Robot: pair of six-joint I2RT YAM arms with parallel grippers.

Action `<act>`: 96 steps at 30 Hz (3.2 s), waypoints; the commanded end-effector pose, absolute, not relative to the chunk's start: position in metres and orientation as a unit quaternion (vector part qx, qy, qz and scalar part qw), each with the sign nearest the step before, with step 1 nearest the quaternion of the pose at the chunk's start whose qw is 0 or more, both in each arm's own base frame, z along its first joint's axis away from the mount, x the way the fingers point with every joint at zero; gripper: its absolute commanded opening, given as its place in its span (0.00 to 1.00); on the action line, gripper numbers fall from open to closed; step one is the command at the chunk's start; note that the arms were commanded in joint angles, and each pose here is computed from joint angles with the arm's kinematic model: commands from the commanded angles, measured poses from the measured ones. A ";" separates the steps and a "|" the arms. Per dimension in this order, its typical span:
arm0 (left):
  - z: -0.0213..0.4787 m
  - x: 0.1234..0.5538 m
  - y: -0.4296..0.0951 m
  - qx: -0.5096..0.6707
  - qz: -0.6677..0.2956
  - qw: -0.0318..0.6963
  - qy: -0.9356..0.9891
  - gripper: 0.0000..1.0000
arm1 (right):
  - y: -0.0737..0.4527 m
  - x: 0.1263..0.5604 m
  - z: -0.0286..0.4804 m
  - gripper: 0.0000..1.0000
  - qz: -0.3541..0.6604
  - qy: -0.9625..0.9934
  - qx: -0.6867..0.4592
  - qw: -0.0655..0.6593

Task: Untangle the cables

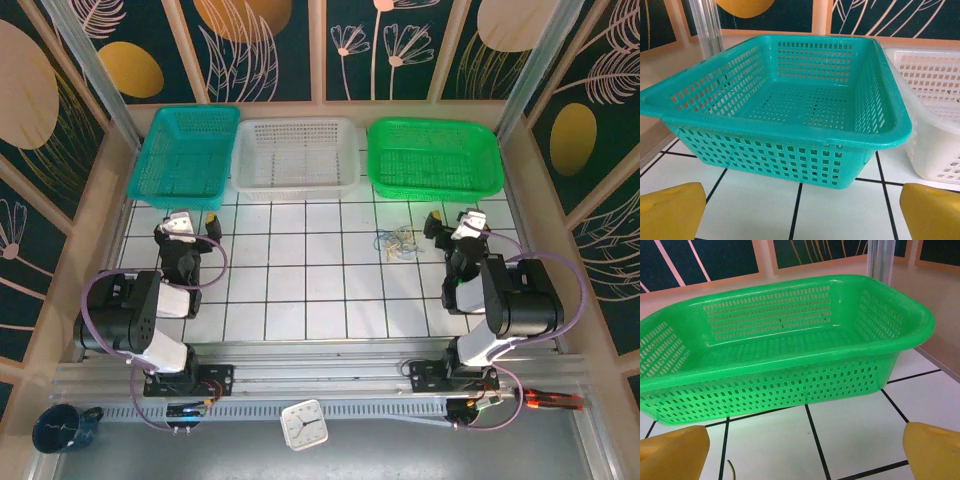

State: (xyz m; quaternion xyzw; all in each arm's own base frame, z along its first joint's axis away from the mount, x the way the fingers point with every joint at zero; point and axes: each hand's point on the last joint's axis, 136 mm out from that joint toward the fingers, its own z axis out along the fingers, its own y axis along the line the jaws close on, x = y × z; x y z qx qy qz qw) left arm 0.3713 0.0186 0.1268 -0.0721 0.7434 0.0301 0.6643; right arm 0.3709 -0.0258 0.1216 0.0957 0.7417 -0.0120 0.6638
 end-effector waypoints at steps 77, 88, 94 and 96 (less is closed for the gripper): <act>0.214 0.359 -0.099 -0.136 -0.260 0.561 0.774 0.99 | 0.068 0.351 0.158 0.71 0.233 0.868 0.240 0.366; 0.207 0.353 -0.173 -0.074 -0.295 0.530 0.791 0.99 | 0.114 0.352 0.119 0.62 0.204 0.898 0.227 0.317; 0.216 0.351 -0.196 -0.051 -0.313 0.528 0.787 0.99 | 0.118 0.355 0.110 0.58 0.199 0.899 0.237 0.311; 0.219 0.351 -0.201 -0.046 -0.320 0.528 0.786 0.99 | 0.118 0.358 0.108 0.56 0.197 0.899 0.239 0.310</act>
